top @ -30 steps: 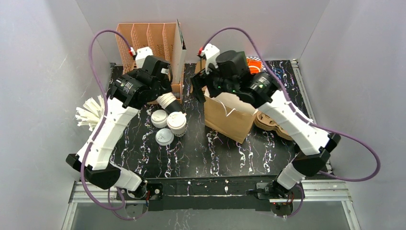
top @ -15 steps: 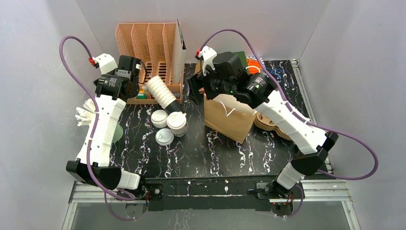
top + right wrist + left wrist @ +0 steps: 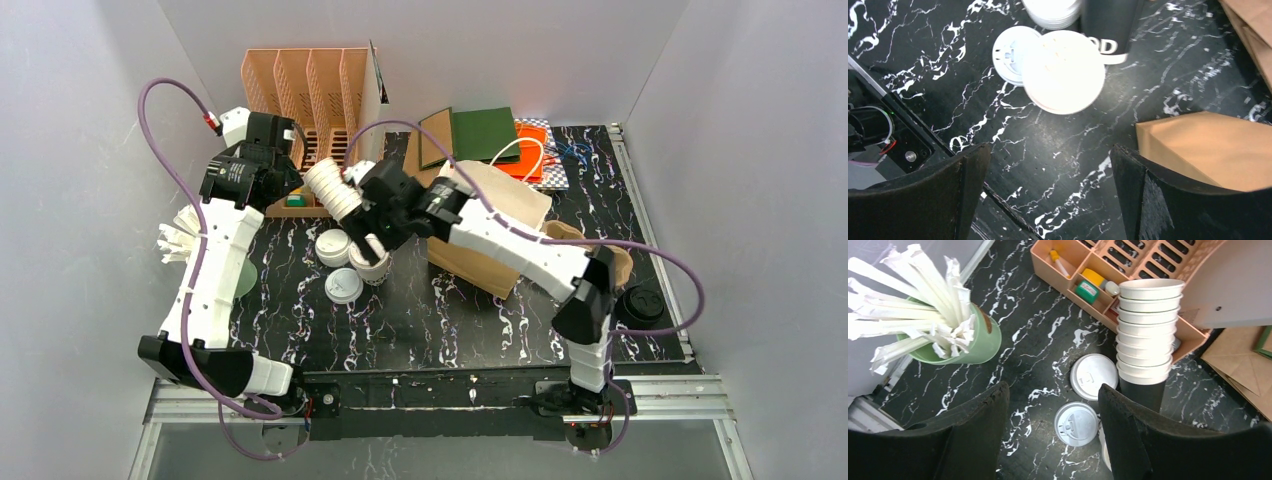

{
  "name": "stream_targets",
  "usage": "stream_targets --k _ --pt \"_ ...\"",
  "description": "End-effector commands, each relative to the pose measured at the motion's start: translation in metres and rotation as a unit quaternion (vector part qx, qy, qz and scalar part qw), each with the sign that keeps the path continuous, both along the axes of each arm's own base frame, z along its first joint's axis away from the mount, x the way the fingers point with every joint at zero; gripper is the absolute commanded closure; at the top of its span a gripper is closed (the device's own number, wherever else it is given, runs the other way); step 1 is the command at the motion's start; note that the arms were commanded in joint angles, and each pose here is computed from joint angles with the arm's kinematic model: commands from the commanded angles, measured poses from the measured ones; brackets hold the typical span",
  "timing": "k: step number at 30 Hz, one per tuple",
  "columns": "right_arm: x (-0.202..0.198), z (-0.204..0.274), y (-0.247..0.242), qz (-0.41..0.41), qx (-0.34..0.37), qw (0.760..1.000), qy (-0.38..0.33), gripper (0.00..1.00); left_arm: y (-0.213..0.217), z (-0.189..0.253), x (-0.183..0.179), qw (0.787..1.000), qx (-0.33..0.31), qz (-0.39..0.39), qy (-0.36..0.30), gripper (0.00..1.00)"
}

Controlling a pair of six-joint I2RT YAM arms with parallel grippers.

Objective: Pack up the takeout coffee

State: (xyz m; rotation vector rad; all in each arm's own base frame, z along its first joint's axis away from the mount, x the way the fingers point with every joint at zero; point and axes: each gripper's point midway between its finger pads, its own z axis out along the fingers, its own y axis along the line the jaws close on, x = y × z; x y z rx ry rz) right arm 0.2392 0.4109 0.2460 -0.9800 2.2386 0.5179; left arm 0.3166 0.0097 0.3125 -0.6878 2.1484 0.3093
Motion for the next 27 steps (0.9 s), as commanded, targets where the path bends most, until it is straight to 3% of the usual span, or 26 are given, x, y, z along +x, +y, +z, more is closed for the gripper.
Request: stream_targets --k 1,7,10,14,27 --pt "-0.007 0.021 0.025 0.000 0.012 0.999 -0.037 0.02 0.026 0.010 -0.014 0.997 0.045 0.064 0.001 0.37" --pt "-0.015 0.035 0.031 0.012 0.042 0.998 -0.040 0.02 0.093 -0.006 -0.027 0.978 0.065 0.198 0.016 0.50" --pt "-0.018 0.045 0.028 0.020 0.049 0.998 -0.046 0.02 0.133 -0.010 -0.042 0.956 0.086 0.281 0.016 0.51" --pt "-0.020 0.056 0.023 0.029 0.046 0.997 -0.051 0.02 0.155 -0.012 -0.043 0.933 0.092 0.347 0.018 0.51" --pt "-0.030 0.066 0.012 0.040 0.055 0.996 -0.051 0.02 0.167 -0.045 -0.015 0.923 0.034 0.383 0.013 0.66"
